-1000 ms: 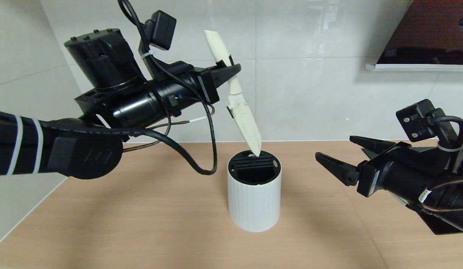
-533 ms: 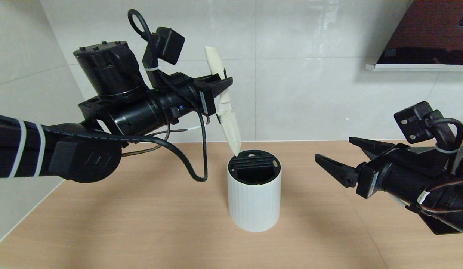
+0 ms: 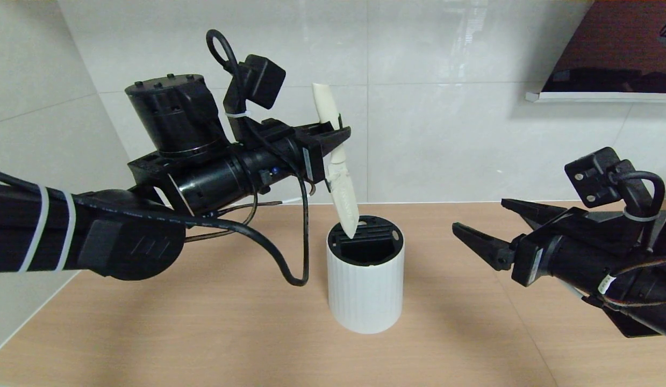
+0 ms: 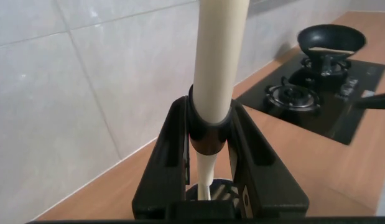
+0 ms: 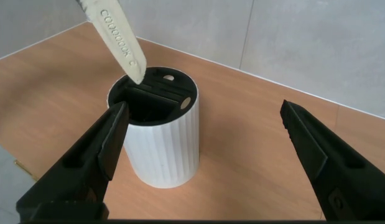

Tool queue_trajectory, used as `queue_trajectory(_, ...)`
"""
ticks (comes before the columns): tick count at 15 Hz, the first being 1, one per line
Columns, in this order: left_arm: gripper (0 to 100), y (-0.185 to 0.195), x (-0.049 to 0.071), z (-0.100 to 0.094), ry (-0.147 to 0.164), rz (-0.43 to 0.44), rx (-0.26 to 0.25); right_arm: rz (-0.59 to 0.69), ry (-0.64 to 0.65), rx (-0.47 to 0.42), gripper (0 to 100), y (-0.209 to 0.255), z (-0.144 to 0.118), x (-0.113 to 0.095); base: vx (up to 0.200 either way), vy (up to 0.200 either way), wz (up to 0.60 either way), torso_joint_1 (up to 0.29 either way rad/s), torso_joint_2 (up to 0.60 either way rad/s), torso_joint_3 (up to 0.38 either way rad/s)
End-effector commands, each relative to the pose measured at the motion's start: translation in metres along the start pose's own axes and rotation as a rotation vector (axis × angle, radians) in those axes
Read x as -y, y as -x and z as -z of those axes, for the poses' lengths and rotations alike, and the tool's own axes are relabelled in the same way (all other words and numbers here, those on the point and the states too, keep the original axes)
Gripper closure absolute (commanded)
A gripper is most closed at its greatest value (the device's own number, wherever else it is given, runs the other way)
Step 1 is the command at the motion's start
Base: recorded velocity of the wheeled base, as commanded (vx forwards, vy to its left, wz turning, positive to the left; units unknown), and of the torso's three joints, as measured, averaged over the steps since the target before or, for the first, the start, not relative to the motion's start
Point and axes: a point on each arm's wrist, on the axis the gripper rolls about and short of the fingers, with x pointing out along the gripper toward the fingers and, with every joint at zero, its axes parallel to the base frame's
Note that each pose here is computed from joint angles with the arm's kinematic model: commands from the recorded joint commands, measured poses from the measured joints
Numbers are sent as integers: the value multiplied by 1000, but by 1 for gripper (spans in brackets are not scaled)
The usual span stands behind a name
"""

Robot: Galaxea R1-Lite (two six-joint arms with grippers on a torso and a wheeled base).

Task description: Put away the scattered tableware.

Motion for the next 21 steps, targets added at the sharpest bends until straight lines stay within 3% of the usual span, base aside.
queue_trajectory(1, 100, 2, 9, -4, 1, 22, 5, -1, 1, -2, 0, 0, 0, 0, 0, 0, 0, 0, 0, 0)
queue_trajectory(5, 100, 3, 18, 3, 11, 43, -21, -1, 1, -5, 0, -1, 1, 0, 0, 0, 0, 0, 0, 0)
queue_trajectory(9, 100, 4, 19, 6, 15, 45, -31, -3, 1, -8, 0, -1, 2, 0, 0, 0, 0, 0, 0, 0)
queue_trajectory(16, 100, -5, 28, 55, 52, 76, -168, -3, 2, -14, 0, -1, 3, 0, 0, 0, 0, 0, 0, 0)
queue_trajectory(21, 100, -12, 33, 81, 70, 92, -235, -3, 2, -14, 0, -1, 3, 0, 0, 0, 0, 0, 0, 0)
